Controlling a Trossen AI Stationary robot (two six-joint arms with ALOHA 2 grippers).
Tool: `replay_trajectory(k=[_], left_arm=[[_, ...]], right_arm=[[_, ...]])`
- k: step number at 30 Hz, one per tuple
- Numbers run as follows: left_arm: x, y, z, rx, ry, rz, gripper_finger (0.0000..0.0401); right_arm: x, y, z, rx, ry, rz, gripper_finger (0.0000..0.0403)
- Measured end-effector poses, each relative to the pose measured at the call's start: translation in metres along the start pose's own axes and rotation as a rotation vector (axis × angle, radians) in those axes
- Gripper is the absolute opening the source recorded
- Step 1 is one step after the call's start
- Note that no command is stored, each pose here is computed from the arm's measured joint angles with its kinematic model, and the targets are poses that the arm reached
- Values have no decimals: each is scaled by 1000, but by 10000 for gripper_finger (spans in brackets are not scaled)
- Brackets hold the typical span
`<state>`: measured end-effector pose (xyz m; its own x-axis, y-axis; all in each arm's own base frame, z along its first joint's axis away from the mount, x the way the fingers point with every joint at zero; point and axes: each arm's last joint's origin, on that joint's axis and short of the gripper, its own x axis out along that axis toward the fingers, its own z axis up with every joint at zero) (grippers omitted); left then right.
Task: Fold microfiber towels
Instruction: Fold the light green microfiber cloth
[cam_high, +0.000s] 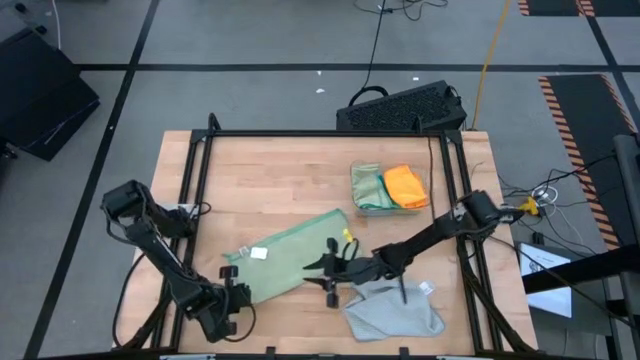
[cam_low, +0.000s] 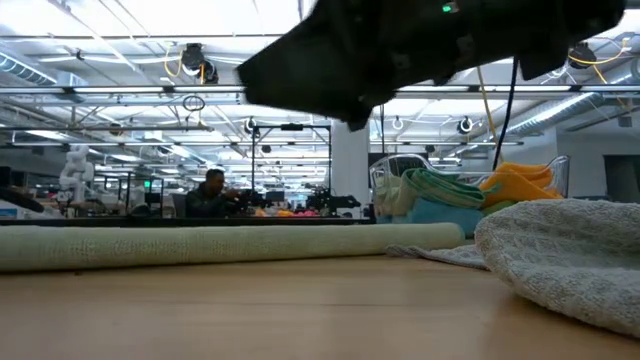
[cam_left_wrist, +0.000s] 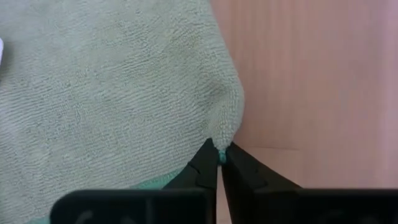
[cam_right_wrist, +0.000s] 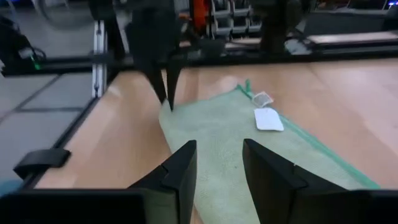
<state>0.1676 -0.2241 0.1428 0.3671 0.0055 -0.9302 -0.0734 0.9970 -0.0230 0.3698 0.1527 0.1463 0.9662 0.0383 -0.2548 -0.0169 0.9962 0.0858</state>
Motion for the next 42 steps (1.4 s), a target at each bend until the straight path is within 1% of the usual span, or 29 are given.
replay_trajectory(k=[4,9,13,16,19,22,25,26,28,32,35,37,39,42], left_arm=[[-18,11,17,-89,34,-111,6],[-40,28,36,-187,36,-221,14],[-52,43,49,-204,-5,-258,7],[-55,50,55,-193,-25,-263,6],[-53,54,59,-178,-5,-278,15],[-52,58,62,-168,-5,-284,18],[-51,61,65,-153,-16,-283,11],[-52,60,66,-143,-20,-292,7],[-52,60,68,-130,-28,-314,5],[-52,60,71,-115,-48,-329,16],[-52,60,71,-102,-40,-340,16],[-52,60,71,-97,-33,-349,10],[-52,60,71,-96,-29,-354,5],[-52,60,71,-97,-29,-354,10]], right_arm=[[28,15,-3,-42,68,-1,130],[61,31,8,-68,126,14,170],[78,41,14,-132,125,17,203],[84,45,19,-164,99,9,215],[87,44,24,-162,68,5,216],[90,39,28,-154,47,32,209],[92,34,30,-142,45,42,200],[93,32,30,-131,48,62,198],[96,30,28,-104,50,96,195],[98,28,24,-96,54,87,196],[102,26,23,-85,10,93,195],[106,23,17,-75,-3,99,192],[109,21,10,-65,17,105,189],[111,20,6,-52,0,111,186]])
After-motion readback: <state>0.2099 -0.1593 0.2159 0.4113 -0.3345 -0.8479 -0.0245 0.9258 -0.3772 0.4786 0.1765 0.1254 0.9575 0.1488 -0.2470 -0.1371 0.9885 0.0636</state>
